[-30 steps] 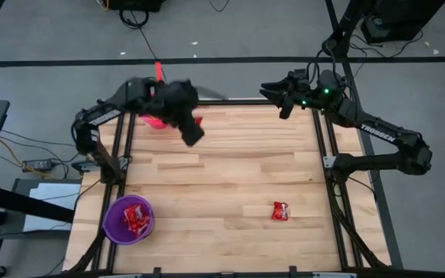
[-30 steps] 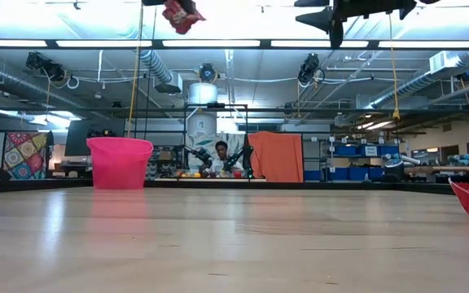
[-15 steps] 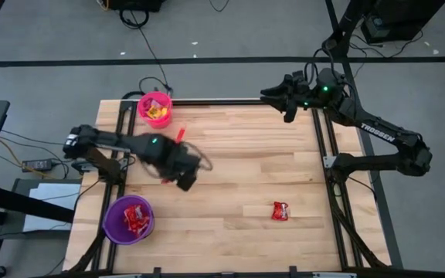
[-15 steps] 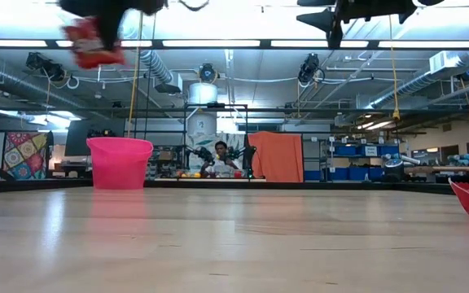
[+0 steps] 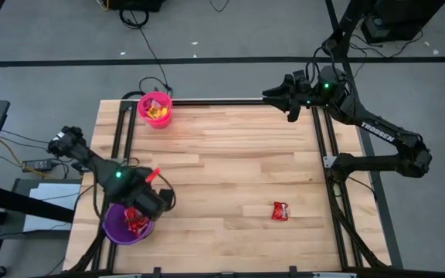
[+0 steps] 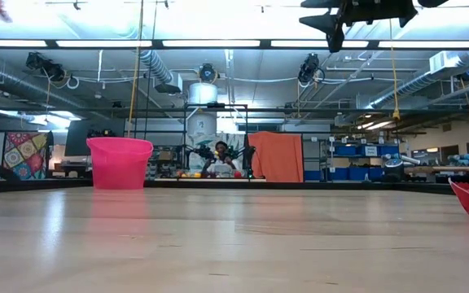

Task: Sort candy by brand, put in halloween buckets
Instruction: Put the red candy into the violet bucket

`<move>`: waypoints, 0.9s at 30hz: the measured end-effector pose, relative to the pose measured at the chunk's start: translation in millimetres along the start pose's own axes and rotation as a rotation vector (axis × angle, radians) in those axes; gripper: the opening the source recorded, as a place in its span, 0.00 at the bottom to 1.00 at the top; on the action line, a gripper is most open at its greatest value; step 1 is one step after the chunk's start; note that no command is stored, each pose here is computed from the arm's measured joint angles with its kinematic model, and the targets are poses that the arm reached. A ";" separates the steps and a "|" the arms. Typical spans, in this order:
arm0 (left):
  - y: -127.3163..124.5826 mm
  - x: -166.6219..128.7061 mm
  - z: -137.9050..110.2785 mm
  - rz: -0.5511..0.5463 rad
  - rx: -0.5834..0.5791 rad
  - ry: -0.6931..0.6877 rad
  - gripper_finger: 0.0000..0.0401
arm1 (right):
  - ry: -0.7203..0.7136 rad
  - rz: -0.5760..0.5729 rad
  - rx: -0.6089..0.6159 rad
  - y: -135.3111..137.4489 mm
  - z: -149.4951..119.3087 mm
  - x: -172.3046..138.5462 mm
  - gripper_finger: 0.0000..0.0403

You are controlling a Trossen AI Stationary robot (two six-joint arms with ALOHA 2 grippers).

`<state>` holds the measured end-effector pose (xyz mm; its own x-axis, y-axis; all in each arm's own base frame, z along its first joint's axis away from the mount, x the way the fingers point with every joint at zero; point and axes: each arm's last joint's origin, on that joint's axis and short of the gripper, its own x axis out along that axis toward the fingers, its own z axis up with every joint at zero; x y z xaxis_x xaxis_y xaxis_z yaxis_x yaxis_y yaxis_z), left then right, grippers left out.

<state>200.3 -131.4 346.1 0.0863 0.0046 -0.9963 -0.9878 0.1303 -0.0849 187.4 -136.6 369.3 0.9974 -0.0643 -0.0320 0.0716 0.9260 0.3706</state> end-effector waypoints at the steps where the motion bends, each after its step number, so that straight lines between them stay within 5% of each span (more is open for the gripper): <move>1: 2.8 3.7 -3.7 0.025 -0.016 0.012 0.03 | 0.001 0.002 0.001 0.1 0.0 0.0 0.43; 8: 24.2 35.7 -25.8 0.263 -0.070 0.117 0.03 | 0.007 0.018 0.011 0.6 -0.2 0.1 0.43; 15: 25.4 36.4 -25.9 0.272 -0.080 0.122 0.03 | 0.011 0.030 0.033 1.0 -0.3 0.1 0.43; 27: 25.9 36.1 -26.7 0.292 -0.083 0.151 0.23 | 0.015 0.034 0.021 1.0 -0.6 0.0 0.43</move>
<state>174.4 -154.3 307.5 -0.2164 -0.1180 -0.9692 -0.9756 0.0642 0.2100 187.5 -135.5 369.1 0.9991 -0.0270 -0.0325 0.0376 0.9197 0.3909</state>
